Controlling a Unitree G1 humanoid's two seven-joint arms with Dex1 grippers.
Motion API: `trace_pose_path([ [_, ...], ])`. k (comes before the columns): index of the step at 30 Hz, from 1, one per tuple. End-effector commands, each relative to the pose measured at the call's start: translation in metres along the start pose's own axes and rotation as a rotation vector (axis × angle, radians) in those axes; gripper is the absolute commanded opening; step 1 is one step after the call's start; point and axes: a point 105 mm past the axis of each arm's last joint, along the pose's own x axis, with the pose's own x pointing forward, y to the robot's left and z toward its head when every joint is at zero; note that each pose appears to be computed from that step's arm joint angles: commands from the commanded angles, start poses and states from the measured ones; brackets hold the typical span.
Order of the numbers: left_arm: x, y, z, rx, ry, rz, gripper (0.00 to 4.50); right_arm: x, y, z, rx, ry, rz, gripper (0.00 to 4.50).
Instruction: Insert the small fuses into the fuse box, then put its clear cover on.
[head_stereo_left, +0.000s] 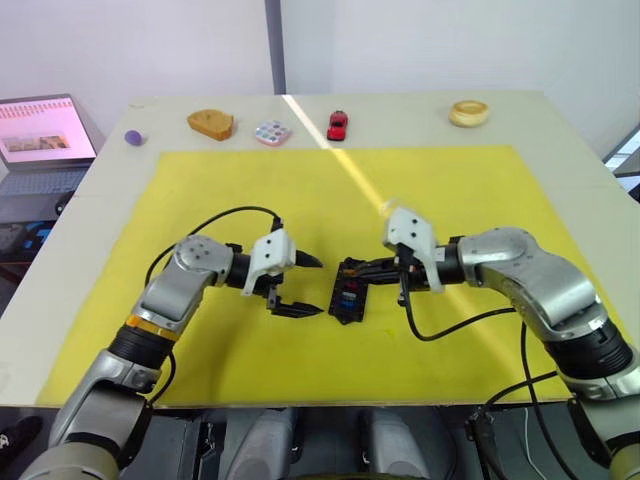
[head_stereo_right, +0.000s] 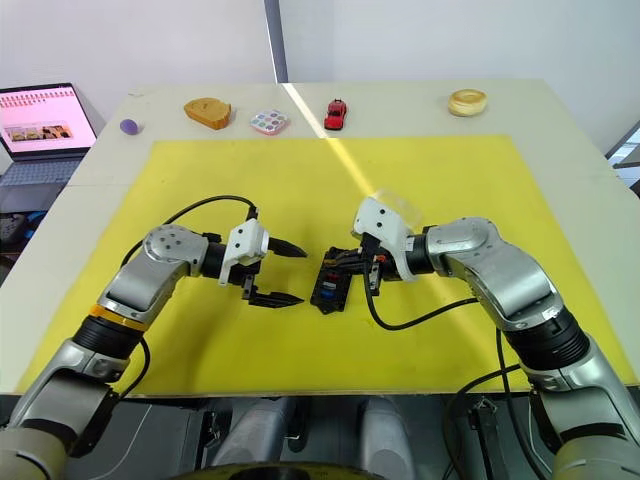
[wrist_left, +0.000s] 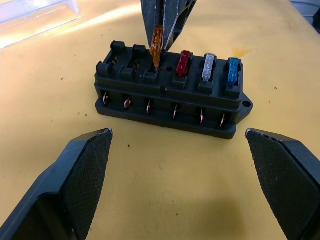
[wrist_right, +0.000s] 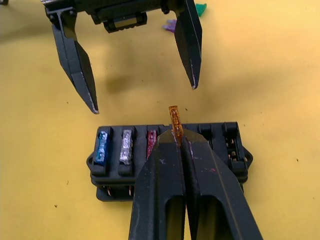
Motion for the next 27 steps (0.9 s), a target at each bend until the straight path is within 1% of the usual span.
trace_pose_path([
  [1, -0.002, 0.004, 0.011, 0.050, -0.014, 0.006, 4.47, -0.001, -0.003, 0.003, -0.024, -0.016, -0.015, 0.00],
  [6, -0.002, 0.003, 0.012, 0.050, -0.012, 0.005, 4.47, -0.001, -0.007, 0.000, -0.018, -0.010, -0.023, 0.00],
  [13, -0.001, 0.003, 0.015, 0.054, -0.021, 0.012, 4.47, 0.001, -0.005, -0.007, -0.006, 0.009, -0.012, 0.00],
  [21, 0.000, 0.003, 0.016, 0.050, -0.027, 0.018, 4.47, 0.005, 0.003, -0.006, 0.025, 0.005, 0.019, 0.00],
  [27, 0.000, 0.003, 0.016, 0.049, -0.023, 0.019, 4.47, 0.003, 0.003, 0.000, 0.025, -0.013, 0.020, 0.00],
])
